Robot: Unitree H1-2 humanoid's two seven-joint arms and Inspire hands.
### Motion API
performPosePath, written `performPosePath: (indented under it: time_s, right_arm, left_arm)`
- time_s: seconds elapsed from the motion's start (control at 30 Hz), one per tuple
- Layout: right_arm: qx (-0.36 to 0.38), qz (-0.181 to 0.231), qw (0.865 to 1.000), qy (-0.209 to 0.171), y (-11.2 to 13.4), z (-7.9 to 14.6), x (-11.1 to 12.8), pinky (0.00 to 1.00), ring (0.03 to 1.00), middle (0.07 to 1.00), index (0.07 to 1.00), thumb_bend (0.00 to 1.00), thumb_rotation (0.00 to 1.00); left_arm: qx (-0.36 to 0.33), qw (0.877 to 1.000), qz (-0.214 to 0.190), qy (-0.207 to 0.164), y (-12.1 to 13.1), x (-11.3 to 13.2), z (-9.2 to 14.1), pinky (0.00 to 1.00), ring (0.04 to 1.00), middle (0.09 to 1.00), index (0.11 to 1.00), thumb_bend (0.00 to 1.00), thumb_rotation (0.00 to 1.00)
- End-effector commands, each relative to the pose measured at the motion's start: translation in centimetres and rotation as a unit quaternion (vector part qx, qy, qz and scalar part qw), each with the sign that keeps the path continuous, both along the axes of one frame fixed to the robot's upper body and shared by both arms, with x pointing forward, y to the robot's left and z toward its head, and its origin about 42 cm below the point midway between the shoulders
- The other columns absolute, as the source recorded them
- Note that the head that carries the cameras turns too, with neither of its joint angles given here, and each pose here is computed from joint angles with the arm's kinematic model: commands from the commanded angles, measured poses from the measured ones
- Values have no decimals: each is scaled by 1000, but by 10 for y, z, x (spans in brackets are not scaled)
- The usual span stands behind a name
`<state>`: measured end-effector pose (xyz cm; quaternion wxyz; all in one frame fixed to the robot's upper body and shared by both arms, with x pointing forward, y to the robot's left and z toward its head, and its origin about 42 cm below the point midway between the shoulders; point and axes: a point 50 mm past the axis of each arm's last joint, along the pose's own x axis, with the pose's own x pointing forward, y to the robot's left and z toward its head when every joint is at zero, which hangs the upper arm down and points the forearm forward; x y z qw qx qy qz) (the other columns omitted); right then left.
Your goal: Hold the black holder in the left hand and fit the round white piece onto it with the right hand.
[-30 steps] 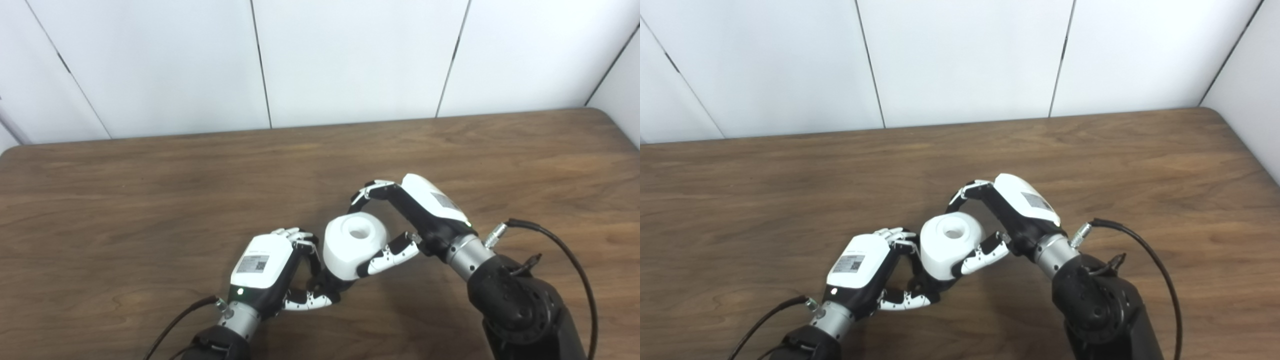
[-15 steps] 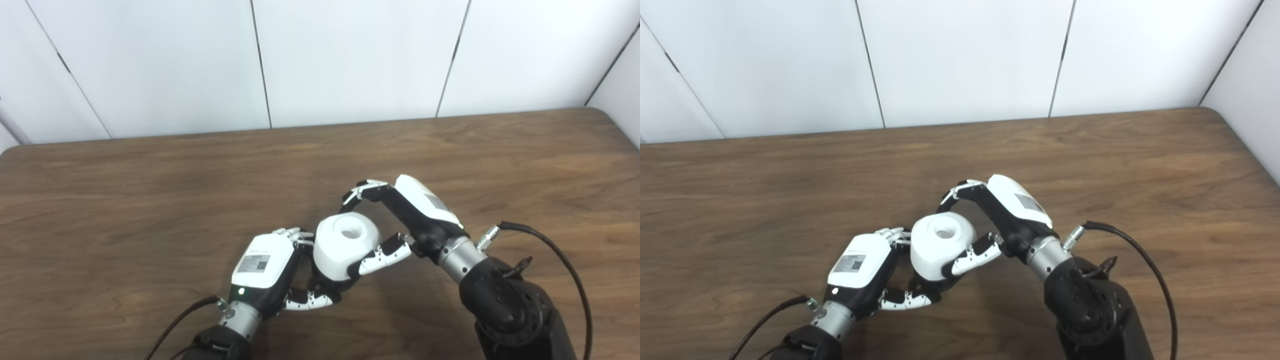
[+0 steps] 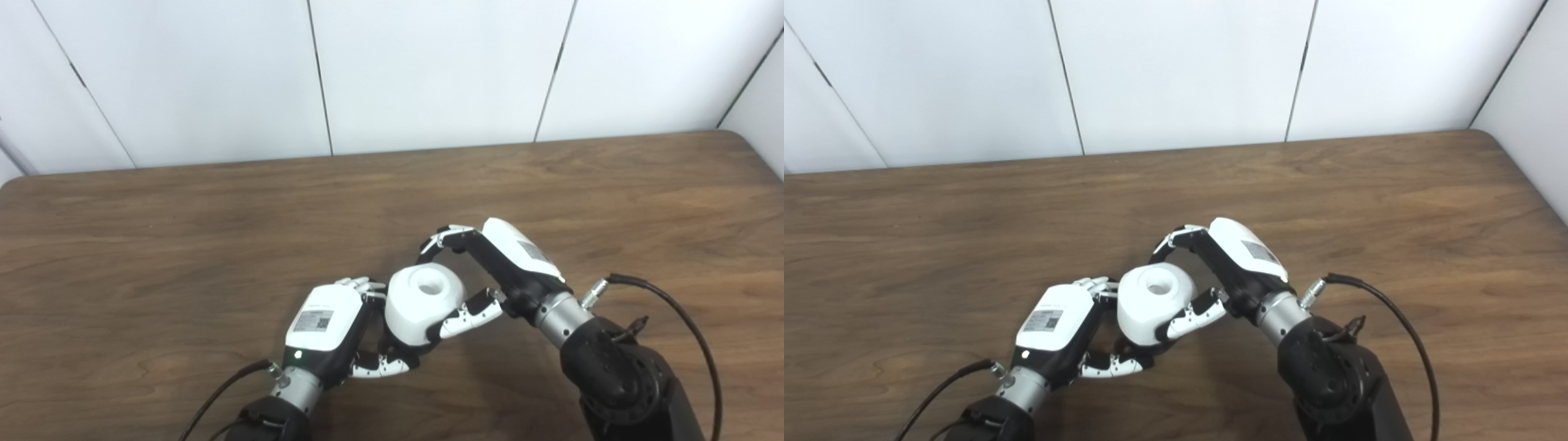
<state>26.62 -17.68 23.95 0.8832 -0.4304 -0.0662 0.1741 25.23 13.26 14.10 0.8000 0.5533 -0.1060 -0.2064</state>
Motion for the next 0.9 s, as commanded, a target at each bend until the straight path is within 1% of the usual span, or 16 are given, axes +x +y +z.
performPosePath:
  time_s: [0.0, 0.47, 0.87]
  right_arm:
    - [-5, 10, 1000, -22, 1, 4, 0, 782, 883, 766, 483, 522, 139]
    - [-16, 21, 999, -21, 3, -9, -2, 774, 887, 765, 483, 521, 139]
    - [-6, 24, 1000, -15, 10, -16, -3, 762, 885, 757, 483, 523, 138]
  left_arm:
    - [29, 998, -21, 42, -6, -7, -13, 875, 863, 785, 488, 520, 47]
    - [27, 999, -21, 40, -6, -7, -12, 876, 861, 784, 488, 520, 47]
    - [28, 999, -20, 40, -8, -7, -12, 877, 860, 784, 488, 520, 48]
